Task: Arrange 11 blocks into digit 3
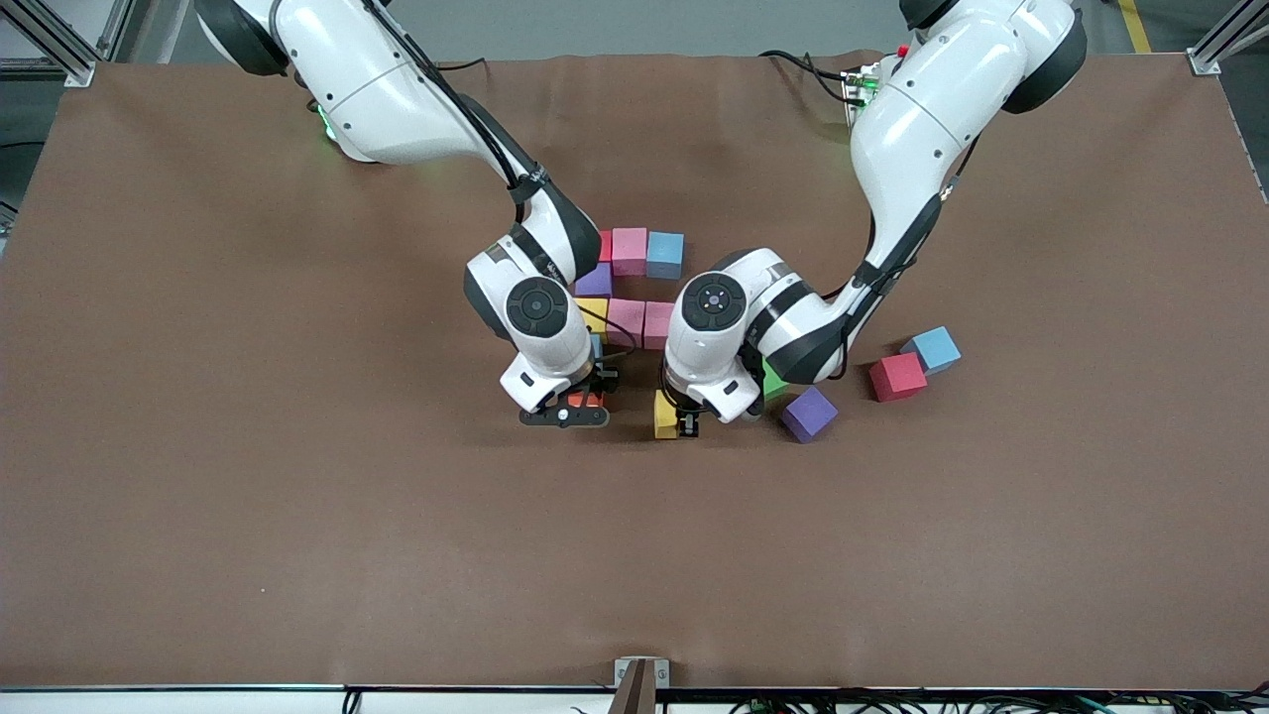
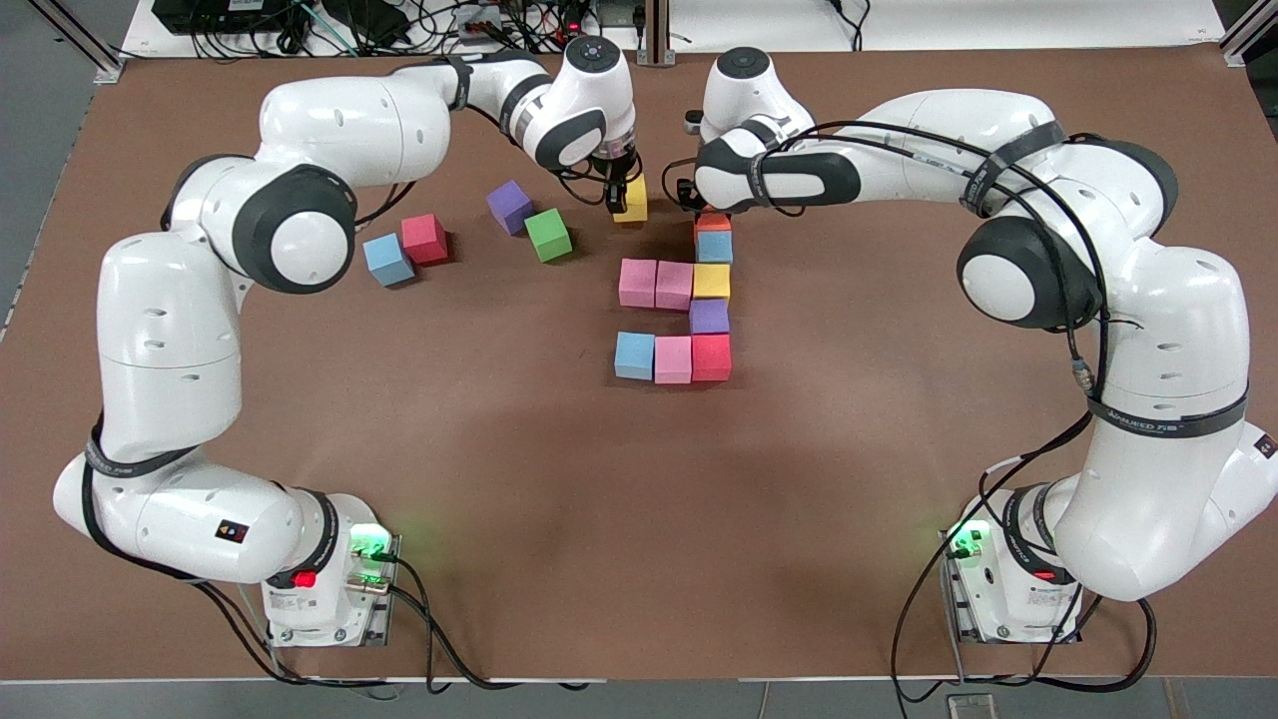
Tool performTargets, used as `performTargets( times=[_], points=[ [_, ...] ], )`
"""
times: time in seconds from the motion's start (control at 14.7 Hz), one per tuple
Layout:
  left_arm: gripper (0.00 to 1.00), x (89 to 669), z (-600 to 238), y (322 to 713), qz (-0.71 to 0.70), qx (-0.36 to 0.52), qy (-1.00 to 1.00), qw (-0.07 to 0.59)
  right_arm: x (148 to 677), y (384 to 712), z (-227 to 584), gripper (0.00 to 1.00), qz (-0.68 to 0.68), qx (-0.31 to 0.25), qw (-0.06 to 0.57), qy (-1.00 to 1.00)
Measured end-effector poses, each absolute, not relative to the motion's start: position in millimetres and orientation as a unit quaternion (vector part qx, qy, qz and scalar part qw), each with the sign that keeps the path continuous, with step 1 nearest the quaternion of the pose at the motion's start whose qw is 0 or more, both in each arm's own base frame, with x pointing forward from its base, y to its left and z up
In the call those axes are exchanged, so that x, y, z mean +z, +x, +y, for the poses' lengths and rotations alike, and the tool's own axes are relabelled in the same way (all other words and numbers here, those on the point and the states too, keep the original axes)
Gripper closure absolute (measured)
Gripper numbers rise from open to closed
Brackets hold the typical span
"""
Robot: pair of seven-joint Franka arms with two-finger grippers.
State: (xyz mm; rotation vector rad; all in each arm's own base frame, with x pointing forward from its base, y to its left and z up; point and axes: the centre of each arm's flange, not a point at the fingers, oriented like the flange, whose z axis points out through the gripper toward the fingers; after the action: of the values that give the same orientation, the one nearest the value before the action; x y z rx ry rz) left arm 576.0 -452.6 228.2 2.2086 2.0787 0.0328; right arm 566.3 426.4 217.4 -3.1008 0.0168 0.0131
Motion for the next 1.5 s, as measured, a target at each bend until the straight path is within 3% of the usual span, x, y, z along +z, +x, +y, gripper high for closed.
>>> performTargets(
  times=[1.5],
  points=[
    [0.45,225.7,-452.4,577.6,0.682,0.010,0.730,0.054,215.8,566.5,425.5,0.47,0.006,0.005,0.019,-1.000]
  ],
)
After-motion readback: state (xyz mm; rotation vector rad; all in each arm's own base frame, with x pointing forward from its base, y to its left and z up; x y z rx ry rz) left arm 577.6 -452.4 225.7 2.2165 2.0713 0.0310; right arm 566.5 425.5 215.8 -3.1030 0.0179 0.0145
